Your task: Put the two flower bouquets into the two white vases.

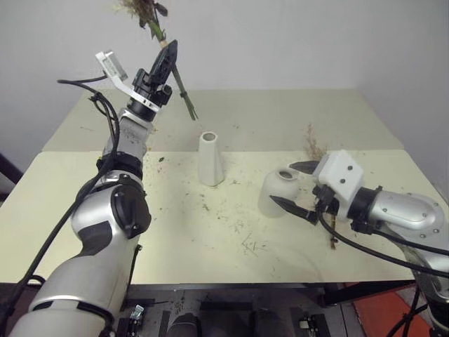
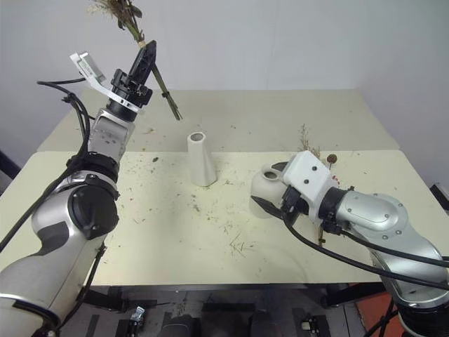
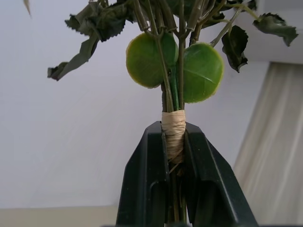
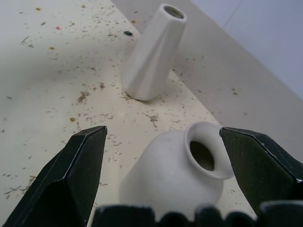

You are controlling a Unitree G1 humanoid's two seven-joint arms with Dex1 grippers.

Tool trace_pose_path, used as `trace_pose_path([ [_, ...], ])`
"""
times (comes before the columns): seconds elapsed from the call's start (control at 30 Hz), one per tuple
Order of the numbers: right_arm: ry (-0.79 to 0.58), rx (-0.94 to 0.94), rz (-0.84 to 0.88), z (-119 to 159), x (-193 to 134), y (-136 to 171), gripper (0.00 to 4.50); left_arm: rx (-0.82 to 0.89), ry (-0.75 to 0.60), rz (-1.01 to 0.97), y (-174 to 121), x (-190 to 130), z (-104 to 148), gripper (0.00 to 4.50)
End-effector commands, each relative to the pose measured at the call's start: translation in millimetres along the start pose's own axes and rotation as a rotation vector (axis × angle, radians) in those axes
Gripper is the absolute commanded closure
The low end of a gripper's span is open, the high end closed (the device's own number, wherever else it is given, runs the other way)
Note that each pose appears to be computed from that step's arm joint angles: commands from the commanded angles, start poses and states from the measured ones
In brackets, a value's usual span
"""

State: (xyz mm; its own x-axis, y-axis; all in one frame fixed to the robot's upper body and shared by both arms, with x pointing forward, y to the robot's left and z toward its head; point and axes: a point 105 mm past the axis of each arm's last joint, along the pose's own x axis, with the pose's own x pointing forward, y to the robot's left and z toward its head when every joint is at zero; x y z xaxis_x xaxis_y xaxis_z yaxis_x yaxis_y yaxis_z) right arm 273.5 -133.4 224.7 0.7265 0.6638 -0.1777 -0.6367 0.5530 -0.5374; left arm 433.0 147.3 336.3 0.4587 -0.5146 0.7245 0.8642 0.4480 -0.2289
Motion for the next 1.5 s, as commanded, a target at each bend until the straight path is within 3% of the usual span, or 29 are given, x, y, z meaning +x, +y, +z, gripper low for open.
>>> trace_pose_path([
  [0.03, -0.021, -0.023, -0.060, 7.6, -6.9, -3.8, 0.00, 0.031, -0.027, -0.067, -11.9, 12.0, 7.6, 4.35],
  [0.37, -0.007, -0.025, -0.076, 5.6, -9.3, -3.0, 0.00, 0.021, -0.072, -0.070, -9.7, 4.0, 1.0, 4.35],
  [0.87, 0.000, -0.016, -0.100, 5.4, -10.3, -2.0, 0.00, 0.116, 0.025, 0.032, 3.5, -9.9, -28.1, 4.35],
  [1.5, 0.024, -0.001, -0.117, 0.4, -12.9, -1.0, 0.00, 0.100, 0.033, 0.044, 2.3, -7.8, -38.7, 4.35],
])
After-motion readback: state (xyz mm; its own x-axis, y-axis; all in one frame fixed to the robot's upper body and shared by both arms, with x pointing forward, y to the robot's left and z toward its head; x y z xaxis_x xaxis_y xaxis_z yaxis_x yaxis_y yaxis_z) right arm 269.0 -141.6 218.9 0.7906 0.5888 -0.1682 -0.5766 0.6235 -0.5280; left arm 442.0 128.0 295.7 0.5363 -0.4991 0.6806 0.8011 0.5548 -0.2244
